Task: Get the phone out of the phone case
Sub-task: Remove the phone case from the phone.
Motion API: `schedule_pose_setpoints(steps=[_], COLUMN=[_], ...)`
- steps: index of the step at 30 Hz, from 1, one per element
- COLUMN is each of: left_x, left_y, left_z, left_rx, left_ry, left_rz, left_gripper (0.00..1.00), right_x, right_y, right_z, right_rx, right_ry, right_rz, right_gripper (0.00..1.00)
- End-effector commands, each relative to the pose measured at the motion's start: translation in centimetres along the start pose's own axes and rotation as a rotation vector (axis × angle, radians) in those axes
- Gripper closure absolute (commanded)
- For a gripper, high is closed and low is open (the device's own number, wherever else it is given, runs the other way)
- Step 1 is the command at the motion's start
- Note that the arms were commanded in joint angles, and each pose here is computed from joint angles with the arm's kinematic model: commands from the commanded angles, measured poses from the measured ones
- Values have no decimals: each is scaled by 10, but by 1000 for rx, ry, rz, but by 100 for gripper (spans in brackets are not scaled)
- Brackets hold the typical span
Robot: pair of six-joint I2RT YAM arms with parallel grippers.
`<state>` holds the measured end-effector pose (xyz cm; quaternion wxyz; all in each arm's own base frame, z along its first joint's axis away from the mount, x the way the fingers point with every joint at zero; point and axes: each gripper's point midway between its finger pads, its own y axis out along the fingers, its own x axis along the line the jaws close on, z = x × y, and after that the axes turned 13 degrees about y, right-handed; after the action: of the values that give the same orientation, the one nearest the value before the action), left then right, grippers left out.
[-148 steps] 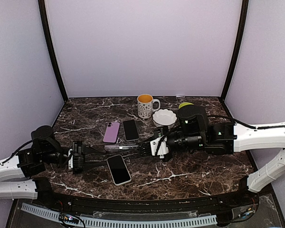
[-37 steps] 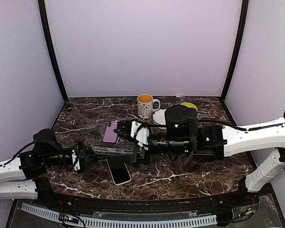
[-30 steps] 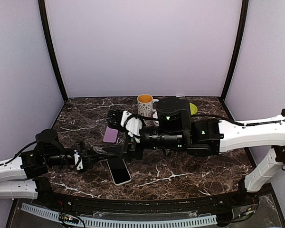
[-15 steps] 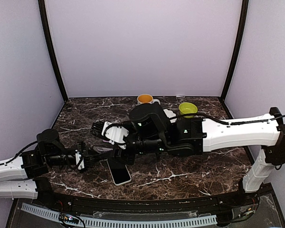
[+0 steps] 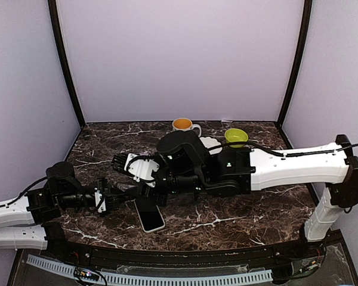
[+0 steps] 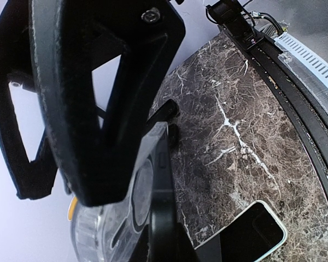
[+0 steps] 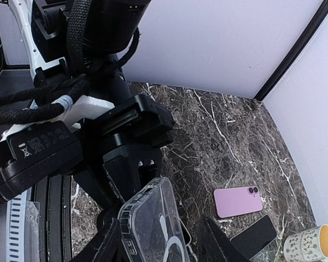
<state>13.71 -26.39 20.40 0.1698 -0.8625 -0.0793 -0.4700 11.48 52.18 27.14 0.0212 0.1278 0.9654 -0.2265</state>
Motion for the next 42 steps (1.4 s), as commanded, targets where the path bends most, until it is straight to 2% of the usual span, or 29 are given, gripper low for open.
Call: schedule_pose_setpoints(steps=[1,15,20,42], left_x=[21,21,23,23], left_y=[-4,-4,-4,-5], left_z=[-12,-11,-10,-13], left_rx=[-39,-33,-23,-37], left_ry=[15,15,12,16], left_rz=[-65,-66,-73,-75], left_gripper=[100,100,100,100], right_x=[5,7,10,16], right_y=[4,9,11,22], right_z=[-9,5,11,20], right_rx=[-17,35,47,80], right_ry=[-19,-69,-77,-137], right_rz=[8,18,14,51], right_gripper=[53,63,74,80])
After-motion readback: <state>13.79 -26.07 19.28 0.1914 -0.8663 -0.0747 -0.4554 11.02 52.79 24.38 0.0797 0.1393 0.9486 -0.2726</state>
